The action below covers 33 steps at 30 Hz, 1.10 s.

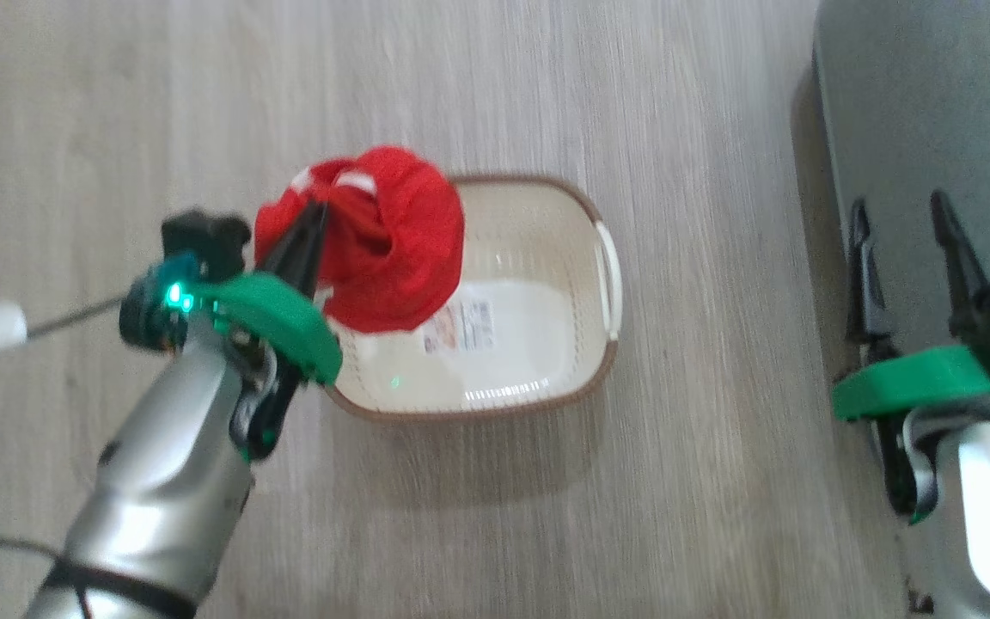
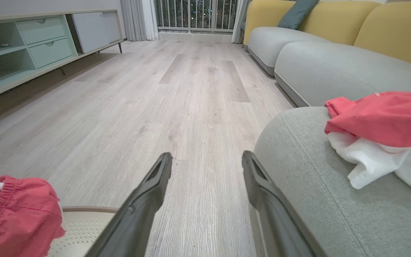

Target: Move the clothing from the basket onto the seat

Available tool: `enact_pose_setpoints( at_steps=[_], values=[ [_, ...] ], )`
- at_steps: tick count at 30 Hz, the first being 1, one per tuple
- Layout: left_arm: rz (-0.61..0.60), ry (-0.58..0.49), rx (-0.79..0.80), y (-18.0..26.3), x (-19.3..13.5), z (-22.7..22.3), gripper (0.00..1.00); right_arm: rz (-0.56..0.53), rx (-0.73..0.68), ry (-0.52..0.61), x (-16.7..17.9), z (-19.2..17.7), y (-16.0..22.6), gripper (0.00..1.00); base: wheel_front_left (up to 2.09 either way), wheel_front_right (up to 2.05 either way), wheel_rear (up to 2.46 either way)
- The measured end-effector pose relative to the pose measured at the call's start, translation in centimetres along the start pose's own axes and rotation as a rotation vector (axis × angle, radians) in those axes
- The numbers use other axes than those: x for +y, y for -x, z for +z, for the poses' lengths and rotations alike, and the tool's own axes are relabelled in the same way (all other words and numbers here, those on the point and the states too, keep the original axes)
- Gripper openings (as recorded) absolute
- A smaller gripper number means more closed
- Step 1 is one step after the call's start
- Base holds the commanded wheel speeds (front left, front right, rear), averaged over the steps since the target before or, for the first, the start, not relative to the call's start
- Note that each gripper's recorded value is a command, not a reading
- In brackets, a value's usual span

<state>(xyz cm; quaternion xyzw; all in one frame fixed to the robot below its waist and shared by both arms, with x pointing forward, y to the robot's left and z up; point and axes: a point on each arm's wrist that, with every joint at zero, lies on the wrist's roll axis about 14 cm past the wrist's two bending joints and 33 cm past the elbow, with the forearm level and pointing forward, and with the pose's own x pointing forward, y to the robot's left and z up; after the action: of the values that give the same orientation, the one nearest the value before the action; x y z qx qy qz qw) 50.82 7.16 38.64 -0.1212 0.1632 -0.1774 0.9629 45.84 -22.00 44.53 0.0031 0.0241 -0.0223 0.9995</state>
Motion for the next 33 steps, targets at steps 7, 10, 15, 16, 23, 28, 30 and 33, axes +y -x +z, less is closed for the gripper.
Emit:
enact_pose_setpoints(
  at_steps=[7, 10, 15, 16, 23, 28, 30, 33],
  values=[
    [0.105, 0.001, -0.121, 7.1, 0.9, 3.0, 0.00, 0.049, -0.042, 0.040, 1.5, 2.6, 2.7, 1.00, 0.00, 0.00, 0.00],
    [0.145, 0.001, -0.166, 9.5, 1.3, 4.0, 0.00, 0.059, -0.039, 0.042, 1.8, 2.7, 4.2, 1.00, 0.00, 0.00, 0.00],
    [0.205, -0.008, -0.222, 13.7, 2.0, 4.9, 0.00, 0.065, -0.037, 0.055, 1.8, 2.9, 7.1, 1.00, 0.00, 0.00, 0.00],
    [0.210, -0.005, -0.227, 14.2, 2.0, 4.9, 0.00, 0.064, -0.040, 0.055, 1.7, 3.0, 7.5, 1.00, 0.00, 0.00, 0.00],
    [0.216, -0.014, -0.286, 16.5, 1.0, 6.5, 0.00, 0.068, -0.048, 0.065, 1.7, 3.3, 9.5, 1.00, 0.00, 0.00, 0.00],
    [0.201, -0.019, -0.301, 16.9, 0.3, 7.3, 0.00, 0.077, -0.054, 0.065, 2.0, 3.5, 10.0, 1.00, 0.00, 0.00, 0.00],
    [0.193, -0.022, -0.306, 16.9, 0.0, 7.6, 0.00, 0.099, -0.055, 0.066, 2.7, 3.5, 10.0, 1.00, 0.00, 0.00, 0.00],
    [0.170, -0.024, -0.306, 16.7, -0.7, 7.8, 0.00, 0.181, -0.055, 0.066, 5.2, 3.4, 10.1, 1.00, 0.00, 0.00, 0.00]
  ],
)
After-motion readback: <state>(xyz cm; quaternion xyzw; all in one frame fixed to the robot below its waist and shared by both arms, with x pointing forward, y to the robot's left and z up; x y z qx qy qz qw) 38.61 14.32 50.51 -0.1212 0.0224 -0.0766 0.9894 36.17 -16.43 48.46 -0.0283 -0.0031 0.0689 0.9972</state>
